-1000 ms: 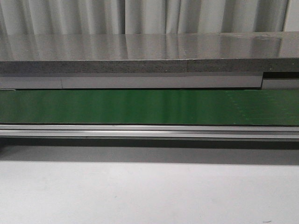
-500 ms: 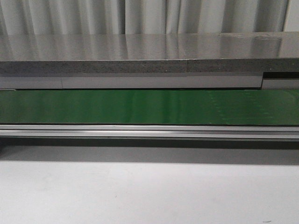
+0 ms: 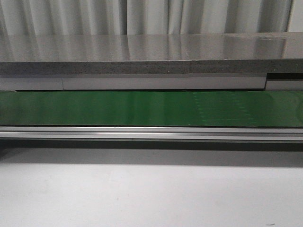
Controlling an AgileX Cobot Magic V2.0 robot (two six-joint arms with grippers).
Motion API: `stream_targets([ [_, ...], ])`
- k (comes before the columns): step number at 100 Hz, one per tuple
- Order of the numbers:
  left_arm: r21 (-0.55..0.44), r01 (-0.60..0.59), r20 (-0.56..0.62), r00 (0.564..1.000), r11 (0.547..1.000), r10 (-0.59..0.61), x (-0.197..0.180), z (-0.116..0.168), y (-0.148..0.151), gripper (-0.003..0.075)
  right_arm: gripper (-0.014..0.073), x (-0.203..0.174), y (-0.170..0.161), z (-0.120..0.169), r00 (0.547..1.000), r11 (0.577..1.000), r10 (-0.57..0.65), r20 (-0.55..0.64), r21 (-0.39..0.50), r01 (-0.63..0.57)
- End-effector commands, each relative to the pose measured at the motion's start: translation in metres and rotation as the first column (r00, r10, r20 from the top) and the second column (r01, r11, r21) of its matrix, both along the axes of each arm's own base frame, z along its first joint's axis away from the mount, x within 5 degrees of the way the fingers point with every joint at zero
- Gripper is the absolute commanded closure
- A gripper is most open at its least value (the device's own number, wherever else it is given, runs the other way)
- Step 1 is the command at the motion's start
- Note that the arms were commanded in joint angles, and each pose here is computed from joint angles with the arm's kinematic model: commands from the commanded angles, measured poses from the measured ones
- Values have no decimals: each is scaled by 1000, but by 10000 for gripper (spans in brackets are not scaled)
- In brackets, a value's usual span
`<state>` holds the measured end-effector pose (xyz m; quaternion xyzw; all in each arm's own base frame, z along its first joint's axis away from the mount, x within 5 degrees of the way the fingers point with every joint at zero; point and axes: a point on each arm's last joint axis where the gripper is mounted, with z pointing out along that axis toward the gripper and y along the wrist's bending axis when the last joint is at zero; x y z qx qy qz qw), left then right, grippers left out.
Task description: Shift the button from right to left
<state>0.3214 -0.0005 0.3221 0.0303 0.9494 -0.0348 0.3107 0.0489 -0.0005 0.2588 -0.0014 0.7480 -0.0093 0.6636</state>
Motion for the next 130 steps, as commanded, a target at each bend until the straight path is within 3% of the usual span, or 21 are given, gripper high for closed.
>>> stream_targets([
  [1,-37,31,148,989,999,-26,-7,31,-21,741,662,0,0,15,995,1000,-1,97,-6,1],
  [16,-48,122,187,976,991,-111,-23,37,-50,741,662,0,0,15,995,1000,-1,97,-6,1],
  [35,-66,169,246,958,983,-148,-56,36,-64,741,662,0,0,15,995,1000,-1,97,-6,1],
  [82,-95,172,428,896,981,-115,-159,28,-43,741,662,0,0,15,995,1000,-1,97,-6,1],
  [130,-98,181,541,835,979,-100,-224,3,-29,741,662,0,0,15,995,1000,-1,97,-6,1],
])
